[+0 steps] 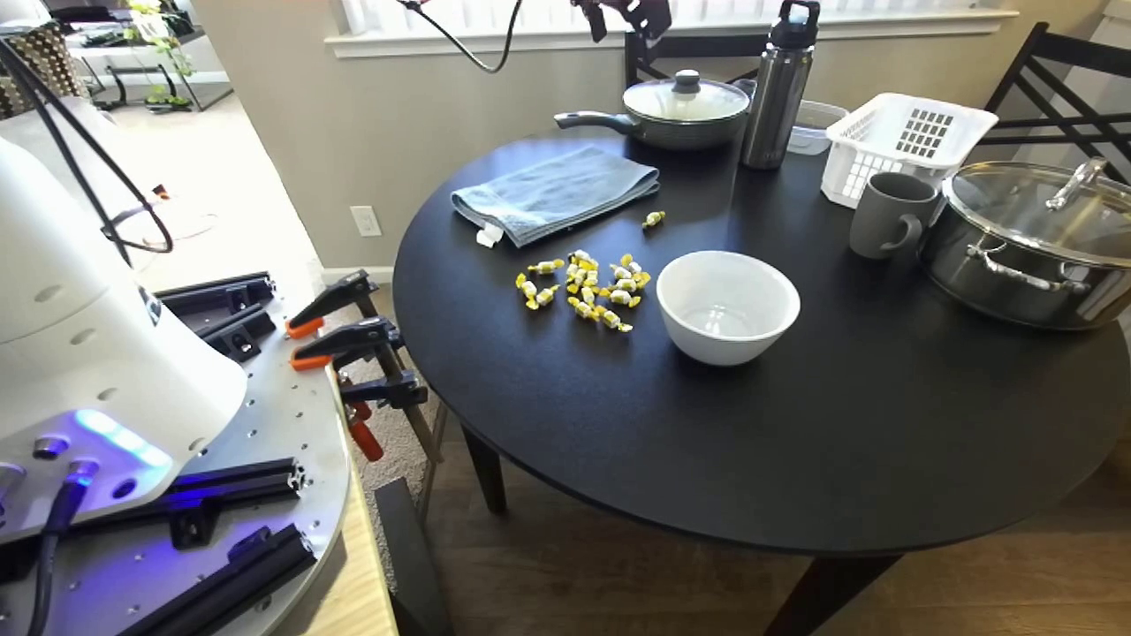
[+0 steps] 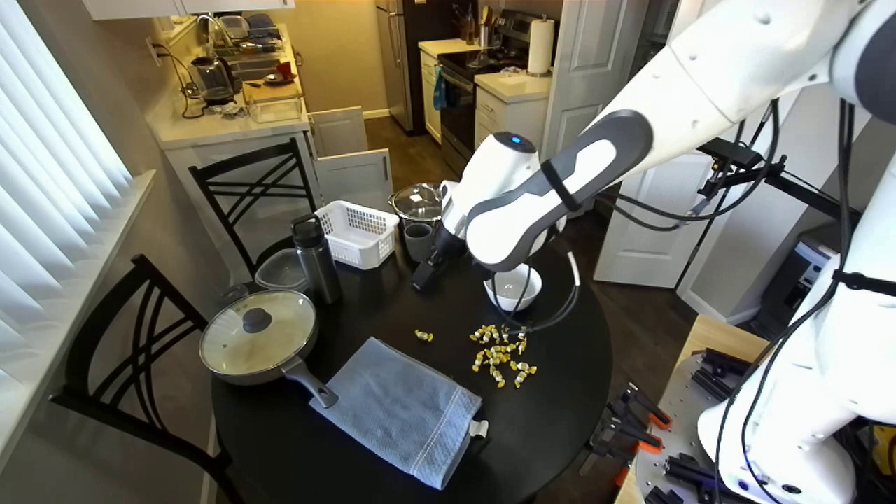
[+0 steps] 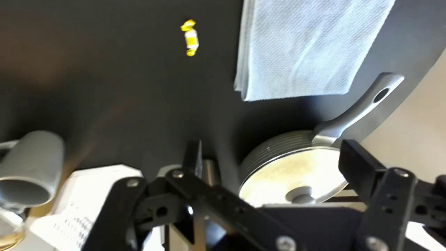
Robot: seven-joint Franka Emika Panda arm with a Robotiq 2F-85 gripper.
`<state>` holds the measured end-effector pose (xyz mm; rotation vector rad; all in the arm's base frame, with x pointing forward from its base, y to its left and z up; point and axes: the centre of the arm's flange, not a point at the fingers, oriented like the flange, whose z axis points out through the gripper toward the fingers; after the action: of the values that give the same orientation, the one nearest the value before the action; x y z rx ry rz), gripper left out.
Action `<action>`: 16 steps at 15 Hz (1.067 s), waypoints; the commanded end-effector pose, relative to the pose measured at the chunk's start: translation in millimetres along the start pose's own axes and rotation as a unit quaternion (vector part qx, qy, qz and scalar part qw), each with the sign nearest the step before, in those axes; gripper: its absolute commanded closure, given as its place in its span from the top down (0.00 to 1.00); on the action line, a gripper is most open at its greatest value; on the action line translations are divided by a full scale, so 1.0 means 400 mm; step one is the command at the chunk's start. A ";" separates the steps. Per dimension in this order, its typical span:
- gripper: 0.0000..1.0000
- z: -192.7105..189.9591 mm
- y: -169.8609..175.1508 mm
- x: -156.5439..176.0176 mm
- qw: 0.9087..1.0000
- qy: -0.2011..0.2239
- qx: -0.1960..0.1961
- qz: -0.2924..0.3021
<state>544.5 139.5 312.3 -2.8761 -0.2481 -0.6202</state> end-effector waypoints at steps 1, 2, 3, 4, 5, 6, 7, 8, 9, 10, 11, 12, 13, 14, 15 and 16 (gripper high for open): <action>1.00 0.171 0.058 0.023 0.995 -0.038 0.083 -0.030; 1.00 0.200 0.053 0.033 0.994 -0.048 0.094 -0.037; 1.00 0.218 0.063 0.041 0.993 -0.058 0.091 -0.041; 1.00 0.234 0.087 0.046 0.994 -0.072 0.078 -0.041; 1.00 0.253 0.115 0.046 0.994 -0.089 0.055 -0.037; 1.00 0.266 0.146 0.042 0.993 -0.101 0.037 -0.044; 1.00 0.275 0.172 0.038 0.992 -0.113 0.012 -0.052; 1.00 0.286 0.193 0.035 0.991 -0.121 -0.004 -0.059; 1.00 0.293 0.206 0.033 0.989 -0.126 -0.024 -0.067; 1.00 0.303 0.211 0.033 0.988 -0.131 -0.042 -0.073; 1.00 0.313 0.212 0.034 0.986 -0.133 -0.059 -0.077; 1.00 0.322 0.205 0.037 0.985 -0.133 -0.074 -0.081; 1.00 0.334 0.198 0.039 0.983 -0.134 -0.085 -0.086; 1.00 0.344 0.191 0.040 0.983 -0.135 -0.093 -0.088; 1.00 0.354 0.184 0.041 0.982 -0.136 -0.097 -0.089; 1.00 0.366 0.178 0.040 0.982 -0.138 -0.096 -0.089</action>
<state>621.3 91.7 187.9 -3.1134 -0.5198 -0.3074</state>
